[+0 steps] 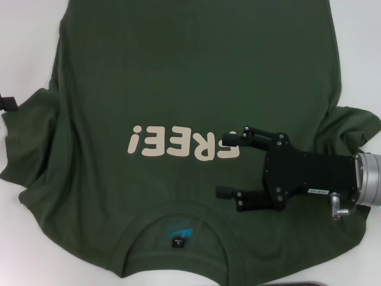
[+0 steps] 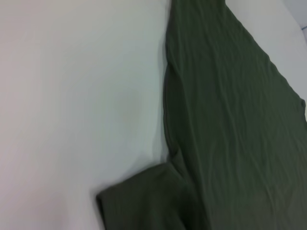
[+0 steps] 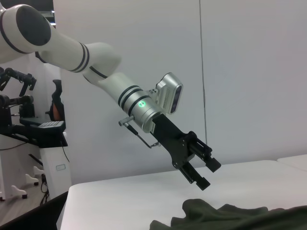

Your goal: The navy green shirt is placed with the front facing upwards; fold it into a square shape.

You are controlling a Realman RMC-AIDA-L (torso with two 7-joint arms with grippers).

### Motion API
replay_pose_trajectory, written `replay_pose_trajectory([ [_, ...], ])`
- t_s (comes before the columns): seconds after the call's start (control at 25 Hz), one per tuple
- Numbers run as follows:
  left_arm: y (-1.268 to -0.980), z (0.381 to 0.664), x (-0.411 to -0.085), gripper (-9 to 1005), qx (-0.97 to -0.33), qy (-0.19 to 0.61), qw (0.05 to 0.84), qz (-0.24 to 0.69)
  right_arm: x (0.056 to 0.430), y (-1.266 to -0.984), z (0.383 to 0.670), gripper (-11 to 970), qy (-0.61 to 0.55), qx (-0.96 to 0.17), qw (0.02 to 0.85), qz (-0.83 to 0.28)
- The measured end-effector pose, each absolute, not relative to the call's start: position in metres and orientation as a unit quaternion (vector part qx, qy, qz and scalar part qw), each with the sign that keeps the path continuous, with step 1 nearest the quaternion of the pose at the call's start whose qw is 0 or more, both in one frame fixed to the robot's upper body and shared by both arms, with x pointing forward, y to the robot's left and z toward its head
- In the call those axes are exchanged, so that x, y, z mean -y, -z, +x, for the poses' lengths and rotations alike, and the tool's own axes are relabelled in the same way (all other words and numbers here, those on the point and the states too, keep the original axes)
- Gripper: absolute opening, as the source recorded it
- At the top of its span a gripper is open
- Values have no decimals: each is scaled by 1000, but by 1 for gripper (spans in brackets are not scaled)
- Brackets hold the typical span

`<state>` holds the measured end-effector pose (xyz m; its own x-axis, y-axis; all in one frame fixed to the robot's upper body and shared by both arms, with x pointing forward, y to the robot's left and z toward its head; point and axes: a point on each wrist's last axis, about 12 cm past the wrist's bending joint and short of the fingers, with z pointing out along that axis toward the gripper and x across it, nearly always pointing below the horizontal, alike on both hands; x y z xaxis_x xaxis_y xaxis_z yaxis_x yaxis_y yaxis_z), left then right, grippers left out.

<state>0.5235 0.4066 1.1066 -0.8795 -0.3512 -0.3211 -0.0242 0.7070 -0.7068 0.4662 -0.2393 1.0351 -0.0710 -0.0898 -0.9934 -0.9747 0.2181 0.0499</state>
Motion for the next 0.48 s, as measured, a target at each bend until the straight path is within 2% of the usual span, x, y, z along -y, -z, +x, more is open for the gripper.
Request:
replay_pose_trajectory([
  [0.48,-1104,517,-412,759,-910,352,191,-109,239,-1036,468,926,-431,-588,512,-454],
])
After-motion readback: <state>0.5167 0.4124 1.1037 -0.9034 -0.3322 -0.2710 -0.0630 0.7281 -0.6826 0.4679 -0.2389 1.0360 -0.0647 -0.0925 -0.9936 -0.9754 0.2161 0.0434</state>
